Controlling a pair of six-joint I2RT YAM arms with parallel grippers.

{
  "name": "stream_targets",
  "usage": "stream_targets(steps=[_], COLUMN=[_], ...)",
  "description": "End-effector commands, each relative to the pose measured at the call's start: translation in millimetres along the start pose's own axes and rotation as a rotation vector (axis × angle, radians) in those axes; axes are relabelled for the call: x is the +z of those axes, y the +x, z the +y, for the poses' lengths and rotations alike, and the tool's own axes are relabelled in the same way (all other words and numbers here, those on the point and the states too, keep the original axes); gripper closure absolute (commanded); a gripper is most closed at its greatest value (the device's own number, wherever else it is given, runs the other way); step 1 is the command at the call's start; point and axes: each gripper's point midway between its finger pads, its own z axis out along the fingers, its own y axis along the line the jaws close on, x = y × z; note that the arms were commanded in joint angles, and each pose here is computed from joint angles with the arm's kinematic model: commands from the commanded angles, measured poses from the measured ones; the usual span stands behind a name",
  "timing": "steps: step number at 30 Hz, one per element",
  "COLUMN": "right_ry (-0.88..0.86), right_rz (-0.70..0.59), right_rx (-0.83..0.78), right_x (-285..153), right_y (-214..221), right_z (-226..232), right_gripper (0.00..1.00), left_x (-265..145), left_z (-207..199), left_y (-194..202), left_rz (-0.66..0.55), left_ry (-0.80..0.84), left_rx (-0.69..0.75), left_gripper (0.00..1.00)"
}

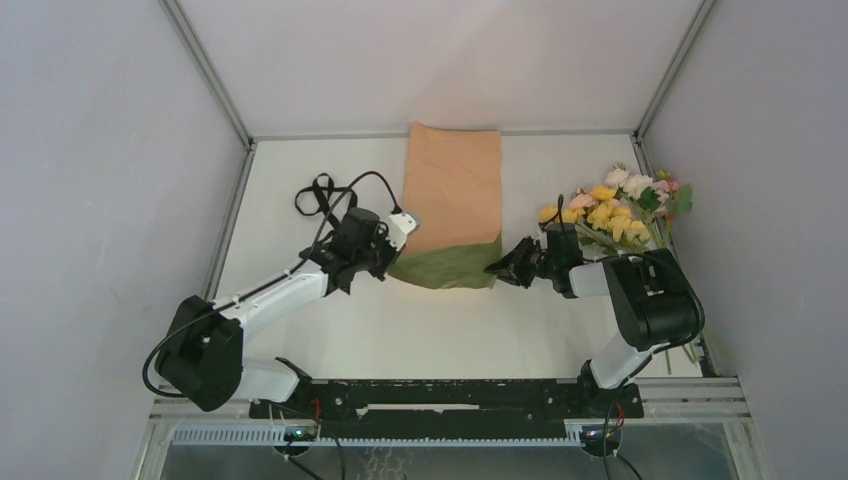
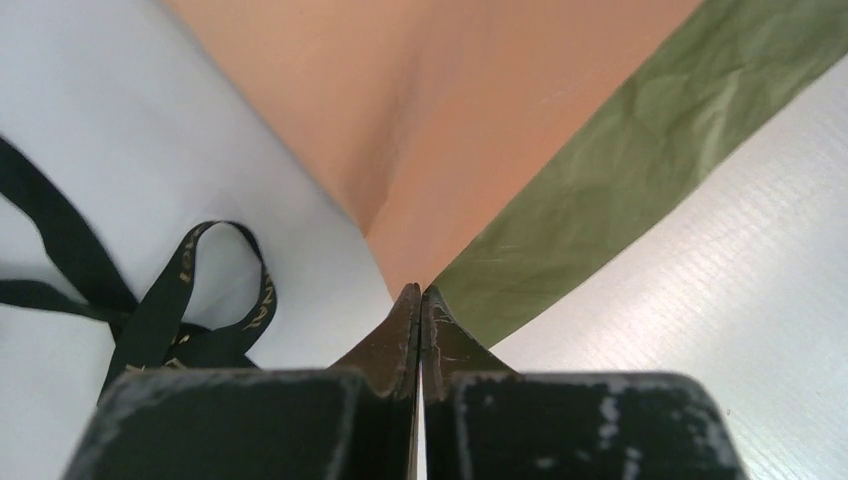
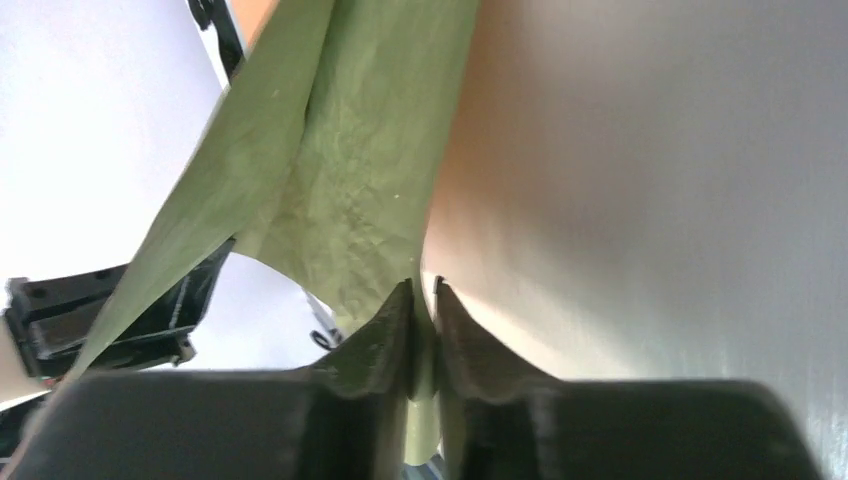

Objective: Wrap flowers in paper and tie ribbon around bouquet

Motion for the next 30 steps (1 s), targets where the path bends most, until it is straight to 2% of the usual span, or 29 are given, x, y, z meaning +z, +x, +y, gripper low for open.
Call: stream_targets(steps=[1,2,6,9,16,20,22,26,28,30], right_ry=[-0.059,-0.068,-0.116,-0.071,0.039,0.067,0.108,0.2,0.247,0.285], right_rz=[-0.032,-0.033,-0.013,-0.023,-0.159,-0.178,-0.177,-0.193,-0.188,-0.191], right_rx=[-0.05,-0.061,-0.209,-0.36,-0.708,-0.86,-0.907,-0.922,-0.855,-0.764], right_x=[-1.7,-1.8,7.8,11.9,-9.8,-24.0,-32.4,-54.8,-61.4,-68.7], right_y=[-8.4,-8.4,-2.6,-0.3,12.1,34.9,48.0,57.2,58.1,55.3], right_z=[18.8,22.5,68.5,108.7,203.1,230.8,230.6,210.6,183.9,154.2], right_gripper=[0.94,1.0,1.0,1.0,1.0,1.0,1.0,1.0,1.0,1.0], left_x=[-11.0,-12.0,-16.7,-25.9,-73.5,-81.6,-80.6,-84.0,-85.7,-85.3], left_z=[19.9,24.2,39.1,61.0,108.8,114.9,114.6,118.7,122.5,128.7], left_y=[-23.6,-21.8,-12.1,-7.8,-12.2,0.6,10.6,29.1,35.5,44.6], left_rz=[-0.063,-0.061,-0.057,-0.08,-0.269,-0.284,-0.274,-0.251,-0.227,-0.181], left_ry=[-0.014,-0.018,0.022,-0.003,-0.052,-0.002,-0.002,-0.025,-0.048,-0.093], left_rx=[-0.084,-0.1,-0.218,-0.313,-0.49,-0.566,-0.589,-0.618,-0.62,-0.627], left_gripper=[1.0,1.0,1.0,1.0,1.0,1.0,0.96,0.52,0.39,0.31])
